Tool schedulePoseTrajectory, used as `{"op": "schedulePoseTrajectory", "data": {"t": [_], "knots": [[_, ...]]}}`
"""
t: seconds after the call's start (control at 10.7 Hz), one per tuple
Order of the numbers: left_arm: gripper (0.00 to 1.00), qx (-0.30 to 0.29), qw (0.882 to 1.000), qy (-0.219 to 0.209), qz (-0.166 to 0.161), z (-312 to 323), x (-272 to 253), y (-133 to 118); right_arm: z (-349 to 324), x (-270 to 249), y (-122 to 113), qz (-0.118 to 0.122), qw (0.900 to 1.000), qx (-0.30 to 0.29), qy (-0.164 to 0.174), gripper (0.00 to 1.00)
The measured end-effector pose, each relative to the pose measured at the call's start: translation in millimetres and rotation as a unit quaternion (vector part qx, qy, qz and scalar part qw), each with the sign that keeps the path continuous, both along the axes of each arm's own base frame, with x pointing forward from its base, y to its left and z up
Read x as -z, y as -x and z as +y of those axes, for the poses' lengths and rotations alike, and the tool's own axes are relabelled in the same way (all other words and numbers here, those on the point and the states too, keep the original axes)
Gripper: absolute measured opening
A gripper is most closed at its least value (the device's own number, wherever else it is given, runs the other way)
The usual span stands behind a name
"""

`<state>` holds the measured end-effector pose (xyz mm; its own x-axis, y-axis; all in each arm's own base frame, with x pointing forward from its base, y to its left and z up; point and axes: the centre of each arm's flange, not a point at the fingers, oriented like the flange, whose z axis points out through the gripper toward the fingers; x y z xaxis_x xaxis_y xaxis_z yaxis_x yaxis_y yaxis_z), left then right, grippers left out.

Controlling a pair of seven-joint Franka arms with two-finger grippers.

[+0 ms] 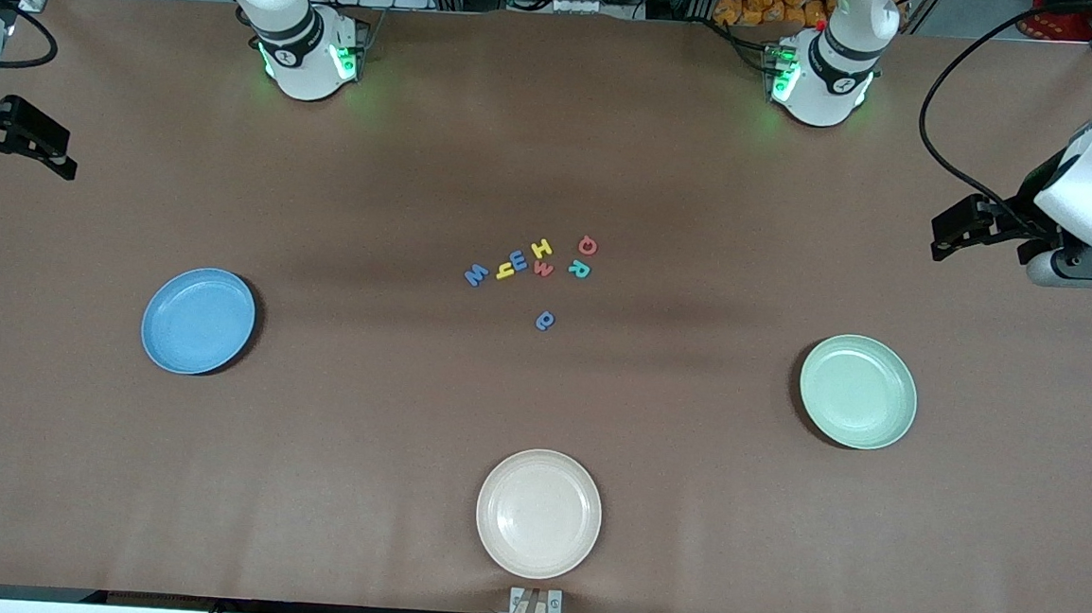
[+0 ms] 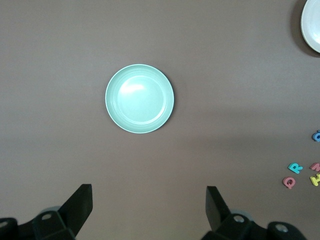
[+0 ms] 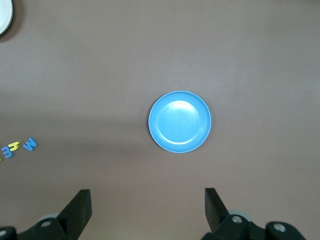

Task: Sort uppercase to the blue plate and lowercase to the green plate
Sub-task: 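Reach the right gripper toward the pile of foam letters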

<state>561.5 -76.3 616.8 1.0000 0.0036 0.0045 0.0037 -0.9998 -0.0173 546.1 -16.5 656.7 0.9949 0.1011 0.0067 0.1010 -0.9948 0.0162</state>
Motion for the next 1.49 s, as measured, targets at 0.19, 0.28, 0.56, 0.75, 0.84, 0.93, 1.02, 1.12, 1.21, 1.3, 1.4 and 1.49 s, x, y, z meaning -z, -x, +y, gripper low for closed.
{"op": "schedulePoseTrajectory", "data": {"t": [0.19, 0.28, 0.56, 0.75, 0.84, 0.93, 1.02, 1.12, 1.21, 1.3, 1.4, 1.49], "knots": [[1.0, 0.0, 1.0, 0.0, 0.0, 0.0, -0.4, 0.0, 0.0, 1.9, 2.2, 0.01, 1.0, 0.009, 0.0, 1.0], [1.0, 0.0, 1.0, 0.0, 0.0, 0.0, -0.4, 0.0, 0.1, 2.8, 3.2, 0.015, 1.0, 0.013, 0.0, 1.0], [1.0, 0.0, 1.0, 0.0, 0.0, -0.1, -0.4, 0.0, 0.2, 2.9, 3.3, 0.015, 1.0, 0.013, 0.0, 1.0], [1.0, 0.002, 1.0, 0.0, 0.0, -2.3, -0.3, 0.2, 1.8, 2.9, 3.3, 0.016, 1.0, 0.012, -0.001, 1.0], [1.0, 0.004, 1.0, 0.0, 0.001, -3.8, 0.5, 0.2, 3.2, 3.2, 3.2, 0.016, 1.0, 0.011, -0.001, 1.0], [1.0, 0.006, 1.0, 0.0, 0.003, -6.1, 2.9, 0.1, 6.9, 4.1, 3.2, 0.017, 1.0, 0.008, -0.001, 1.0], [1.0, 0.01, 1.0, 0.0, 0.007, -10.3, 6.5, 0.2, 14.7, 5.5, 3.1, 0.019, 1.0, 0.012, -0.001, 1.0], [1.0, 0.015, 1.0, 0.0, 0.01, -16.0, 9.8, 0.6, 29.3, 7.5, 3.3, 0.02, 1.0, 0.022, -0.001, 1.0], [1.0, 0.019, 1.0, 0.0, 0.013, -20.0, 12.8, 1.3, 48.6, 10.1, 4.1, 0.023, 0.999, 0.032, 0.0, 1.0], [1.0, 0.021, 1.0, -0.001, 0.018, -22.9, 17.1, 2.2, 70.3, 14.3, 5.8, 0.027, 0.999, 0.043, 0.002, 1.0], [1.0, 0.026, 0.999, -0.002, 0.022, -28.0, 22.2, 3.5, 91.9, 20.4, 7.7, 0.032, 0.998, 0.057, 0.004, 1.0], [1.0, 0.031, 0.999, -0.002, 0.026, -34.8, 26.5, 5.1, 112.8, 29.6, 8.6, 0.035, 0.997, 0.071, 0.006, 1.0]]}}
